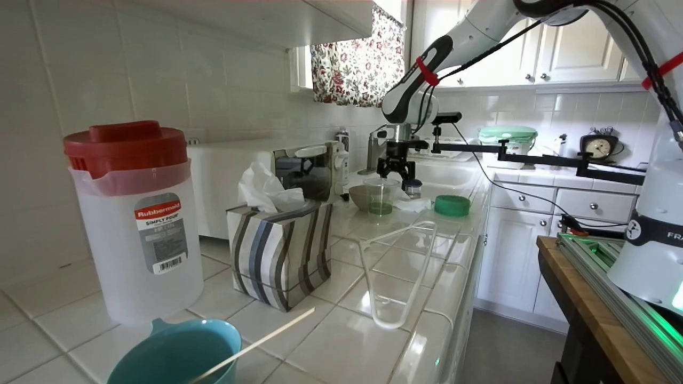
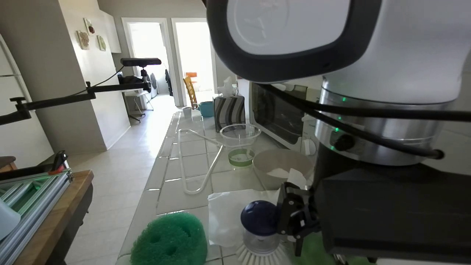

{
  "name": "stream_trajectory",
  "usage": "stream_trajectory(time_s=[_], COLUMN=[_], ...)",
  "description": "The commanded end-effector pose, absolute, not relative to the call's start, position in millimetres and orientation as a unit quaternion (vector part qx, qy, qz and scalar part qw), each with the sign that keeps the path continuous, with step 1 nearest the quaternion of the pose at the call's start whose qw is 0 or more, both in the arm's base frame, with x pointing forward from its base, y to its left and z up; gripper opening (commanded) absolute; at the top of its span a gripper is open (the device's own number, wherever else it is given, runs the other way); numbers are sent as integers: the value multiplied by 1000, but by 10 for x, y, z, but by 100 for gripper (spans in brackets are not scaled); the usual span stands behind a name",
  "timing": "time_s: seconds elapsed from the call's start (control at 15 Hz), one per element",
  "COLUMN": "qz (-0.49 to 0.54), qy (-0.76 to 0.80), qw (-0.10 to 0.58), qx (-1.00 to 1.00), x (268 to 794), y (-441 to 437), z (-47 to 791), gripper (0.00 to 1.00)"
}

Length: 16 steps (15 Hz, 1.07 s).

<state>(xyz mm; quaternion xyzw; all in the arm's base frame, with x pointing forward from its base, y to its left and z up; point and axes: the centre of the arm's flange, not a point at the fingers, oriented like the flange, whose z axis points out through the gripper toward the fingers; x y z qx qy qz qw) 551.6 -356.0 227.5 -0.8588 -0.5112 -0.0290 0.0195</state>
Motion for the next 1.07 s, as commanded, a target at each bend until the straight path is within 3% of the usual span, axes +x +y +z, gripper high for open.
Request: stream_trajectory(time_s=[0.0,0.2,0.27,0.4,0.47,0.6,0.67,0.8,0.87,1.0], qz=[-28,-28,-28,-27,-27,-27,-27,-27,-27,-27], qy=[-519,-518,-518,-518,-518,-518,-518,-518,-518,-518], qw=[15,15,15,16,16,17,17,17,17,17], qx=[-854,-855,-855,-855,-855,-855,-855,-855,-855,-855], x=[5576,5572,5570,5567,5566,5564,5563,5565,5566,5567], y=[-3642,-3646,-3648,-3648,-3647,-3647,-3647,-3651,-3653,-3655], z=[2247,2236,2229,2215,2208,2199,2195,2195,2198,2202], gripper=[79,55,57,45,46,36,40,36,15,10])
